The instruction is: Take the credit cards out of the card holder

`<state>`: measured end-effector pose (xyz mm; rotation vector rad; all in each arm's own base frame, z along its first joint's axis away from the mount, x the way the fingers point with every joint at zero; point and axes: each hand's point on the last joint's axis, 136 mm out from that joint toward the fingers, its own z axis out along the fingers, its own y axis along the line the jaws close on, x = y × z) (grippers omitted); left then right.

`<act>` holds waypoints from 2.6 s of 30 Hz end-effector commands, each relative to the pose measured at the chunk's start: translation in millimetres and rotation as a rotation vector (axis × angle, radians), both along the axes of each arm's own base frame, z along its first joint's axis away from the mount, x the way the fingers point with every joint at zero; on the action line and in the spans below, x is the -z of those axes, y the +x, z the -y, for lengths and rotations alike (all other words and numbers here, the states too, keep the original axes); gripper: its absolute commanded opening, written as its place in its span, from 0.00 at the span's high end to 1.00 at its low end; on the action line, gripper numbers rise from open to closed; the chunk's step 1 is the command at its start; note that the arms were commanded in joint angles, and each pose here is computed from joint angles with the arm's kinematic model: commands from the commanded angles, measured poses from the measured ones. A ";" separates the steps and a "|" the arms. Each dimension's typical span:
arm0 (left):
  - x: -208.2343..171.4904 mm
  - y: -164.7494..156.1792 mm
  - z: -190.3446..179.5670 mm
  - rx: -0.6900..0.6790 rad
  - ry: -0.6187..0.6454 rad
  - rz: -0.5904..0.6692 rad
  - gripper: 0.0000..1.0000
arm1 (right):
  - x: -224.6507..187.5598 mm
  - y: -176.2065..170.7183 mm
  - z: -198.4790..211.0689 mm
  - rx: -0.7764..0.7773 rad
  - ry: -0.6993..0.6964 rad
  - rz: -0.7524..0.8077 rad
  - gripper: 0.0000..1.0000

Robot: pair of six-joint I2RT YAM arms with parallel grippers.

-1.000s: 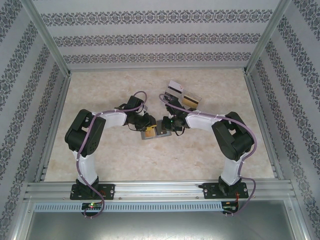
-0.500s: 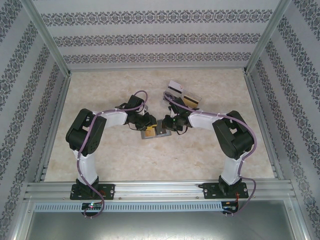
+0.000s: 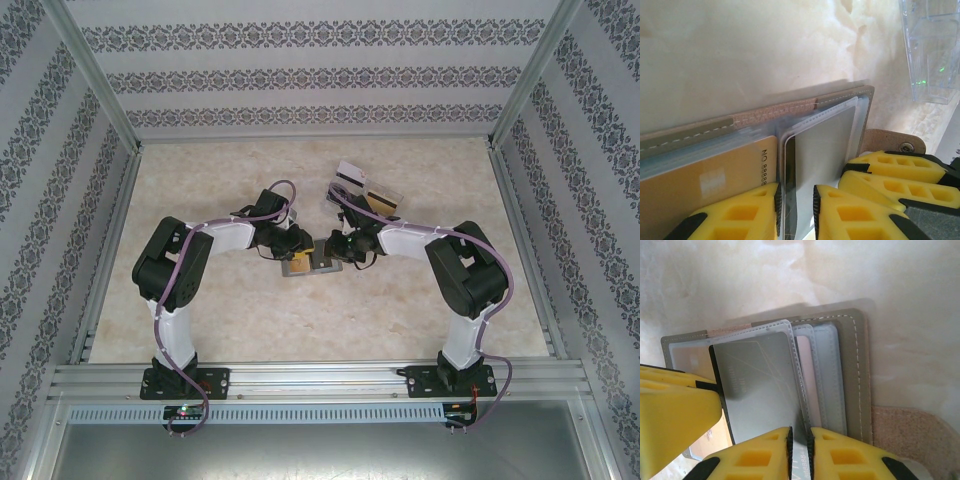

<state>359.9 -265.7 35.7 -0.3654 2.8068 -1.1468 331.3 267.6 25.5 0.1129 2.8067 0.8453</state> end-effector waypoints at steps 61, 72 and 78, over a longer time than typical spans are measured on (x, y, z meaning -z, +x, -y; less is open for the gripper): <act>5.0 -12.9 -12.9 0.001 -0.070 -0.002 0.85 | 7.7 -8.6 -18.6 -0.047 0.089 -0.072 0.89; -2.3 -16.5 -33.8 0.030 -0.063 0.042 1.00 | 18.7 -9.9 3.3 0.011 -0.017 -0.087 0.89; -0.9 -21.1 -48.2 0.029 -0.037 0.032 1.00 | 18.8 -9.5 6.7 0.024 -0.027 -0.083 0.89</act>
